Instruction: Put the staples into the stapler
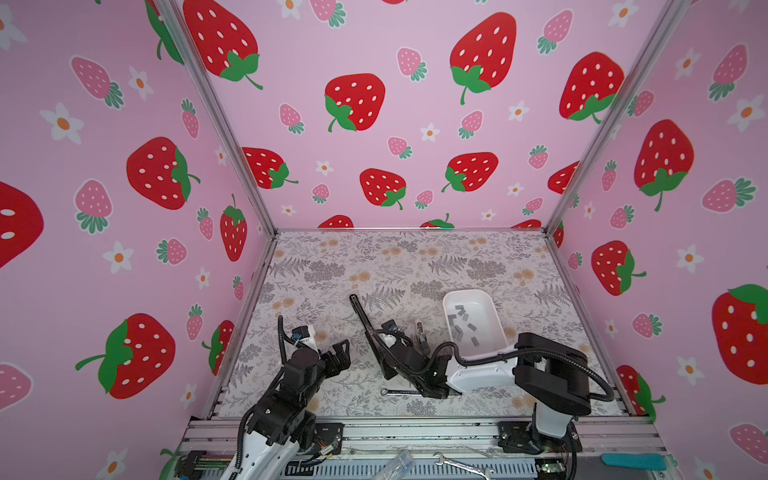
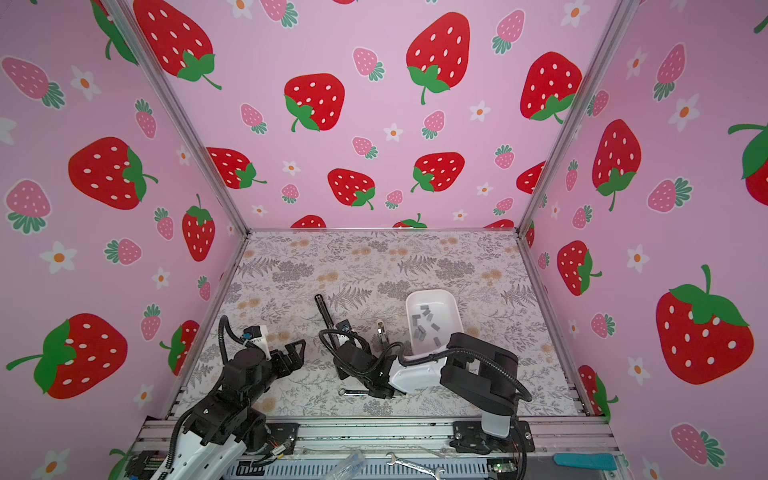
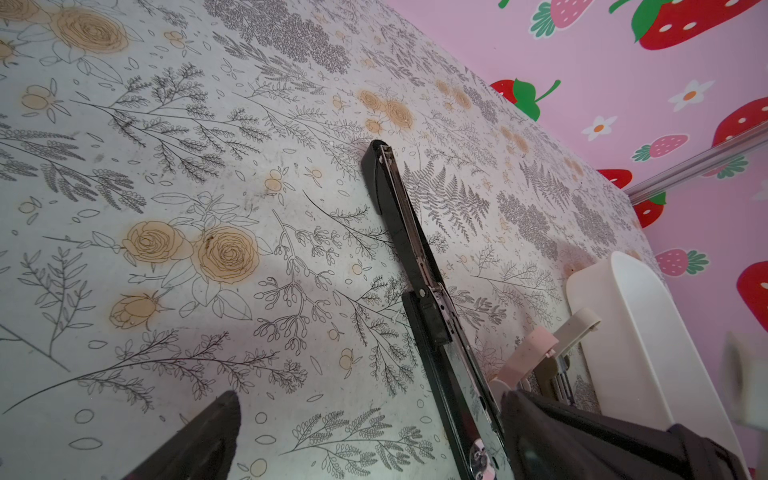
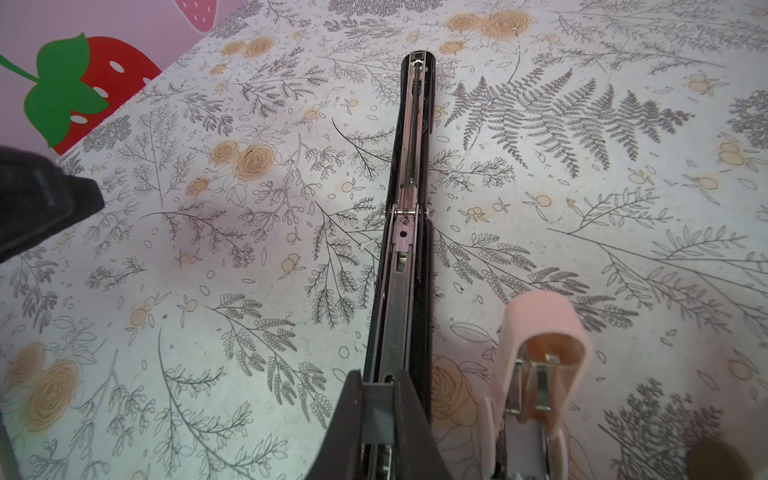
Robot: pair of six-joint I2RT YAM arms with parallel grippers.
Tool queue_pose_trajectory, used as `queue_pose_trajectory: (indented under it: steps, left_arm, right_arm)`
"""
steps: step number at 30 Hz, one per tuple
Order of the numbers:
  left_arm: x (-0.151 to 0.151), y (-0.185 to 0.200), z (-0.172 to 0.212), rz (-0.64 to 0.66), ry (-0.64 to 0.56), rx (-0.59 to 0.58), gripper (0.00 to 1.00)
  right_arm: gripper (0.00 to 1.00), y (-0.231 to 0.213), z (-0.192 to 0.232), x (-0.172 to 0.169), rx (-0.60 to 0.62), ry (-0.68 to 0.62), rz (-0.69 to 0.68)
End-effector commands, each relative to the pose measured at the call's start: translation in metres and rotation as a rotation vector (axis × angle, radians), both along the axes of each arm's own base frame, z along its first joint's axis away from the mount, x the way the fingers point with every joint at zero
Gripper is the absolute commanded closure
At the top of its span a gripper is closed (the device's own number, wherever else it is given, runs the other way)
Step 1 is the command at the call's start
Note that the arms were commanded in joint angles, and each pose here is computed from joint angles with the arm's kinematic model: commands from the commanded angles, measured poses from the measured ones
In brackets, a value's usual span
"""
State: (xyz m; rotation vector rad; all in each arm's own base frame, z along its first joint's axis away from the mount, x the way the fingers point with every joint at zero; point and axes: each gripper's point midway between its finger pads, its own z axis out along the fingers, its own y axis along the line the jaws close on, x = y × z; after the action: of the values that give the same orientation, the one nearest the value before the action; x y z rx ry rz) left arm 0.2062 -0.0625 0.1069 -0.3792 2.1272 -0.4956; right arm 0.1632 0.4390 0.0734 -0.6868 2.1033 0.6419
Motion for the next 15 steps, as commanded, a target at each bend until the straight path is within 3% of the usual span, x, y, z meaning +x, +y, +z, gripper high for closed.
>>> queue_pose_trajectory:
  steps: [1,15]
  left_arm:
    - [0.001,-0.0002,0.002,0.001,-0.016,-0.004,0.01]
    - [0.0008,-0.0001,0.0011,0.002,-0.013,-0.005,0.01]
  right_arm:
    - [0.94,0.0097,0.0041,-0.0015,0.03,0.011,-0.005]
    - [0.94,0.0049,-0.0038,0.0014,0.0,0.005,-0.025]
